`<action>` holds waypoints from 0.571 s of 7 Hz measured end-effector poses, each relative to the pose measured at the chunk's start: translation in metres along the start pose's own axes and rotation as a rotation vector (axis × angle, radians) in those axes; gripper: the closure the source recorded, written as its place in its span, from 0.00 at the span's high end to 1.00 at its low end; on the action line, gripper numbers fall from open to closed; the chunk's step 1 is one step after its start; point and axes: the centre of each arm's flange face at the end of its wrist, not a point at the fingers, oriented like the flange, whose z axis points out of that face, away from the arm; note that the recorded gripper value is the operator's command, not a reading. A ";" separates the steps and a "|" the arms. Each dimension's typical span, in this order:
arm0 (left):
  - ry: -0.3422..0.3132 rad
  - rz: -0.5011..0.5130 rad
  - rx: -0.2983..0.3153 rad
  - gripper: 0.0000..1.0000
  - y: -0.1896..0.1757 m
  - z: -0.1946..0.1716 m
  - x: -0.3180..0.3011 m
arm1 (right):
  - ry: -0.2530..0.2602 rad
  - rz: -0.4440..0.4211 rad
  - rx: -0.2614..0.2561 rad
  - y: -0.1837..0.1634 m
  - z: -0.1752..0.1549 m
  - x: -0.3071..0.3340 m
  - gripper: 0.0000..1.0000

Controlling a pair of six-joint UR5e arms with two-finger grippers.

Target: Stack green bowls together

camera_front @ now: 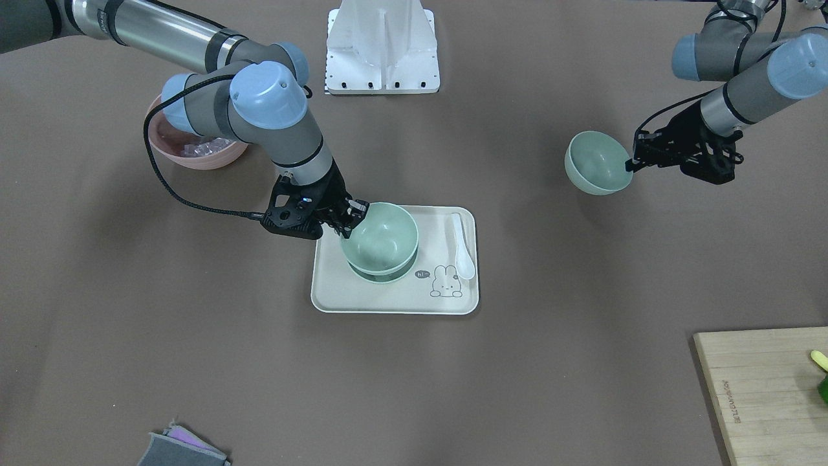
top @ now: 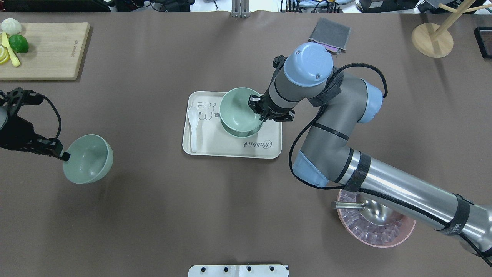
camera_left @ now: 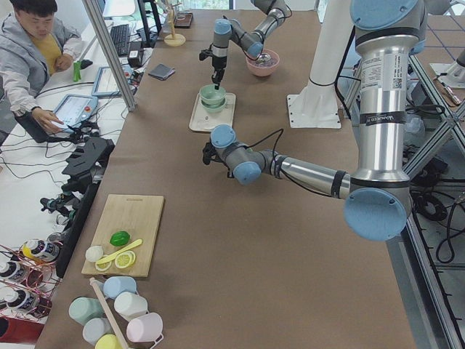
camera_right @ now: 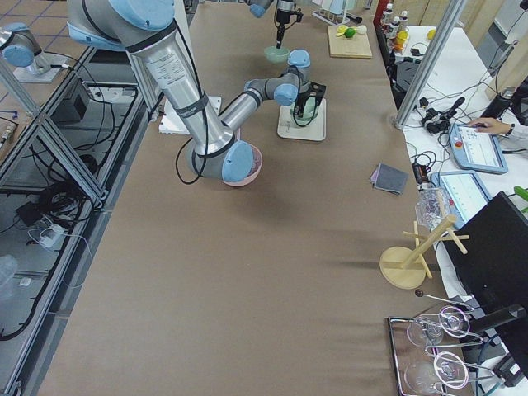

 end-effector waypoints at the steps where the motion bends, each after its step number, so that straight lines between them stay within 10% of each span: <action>1: 0.041 -0.010 -0.007 0.00 -0.010 -0.005 0.022 | 0.000 -0.002 0.000 0.000 0.001 0.000 0.99; 4: 0.132 -0.095 0.007 0.00 -0.048 -0.021 0.100 | -0.031 -0.026 0.007 -0.001 0.003 -0.002 1.00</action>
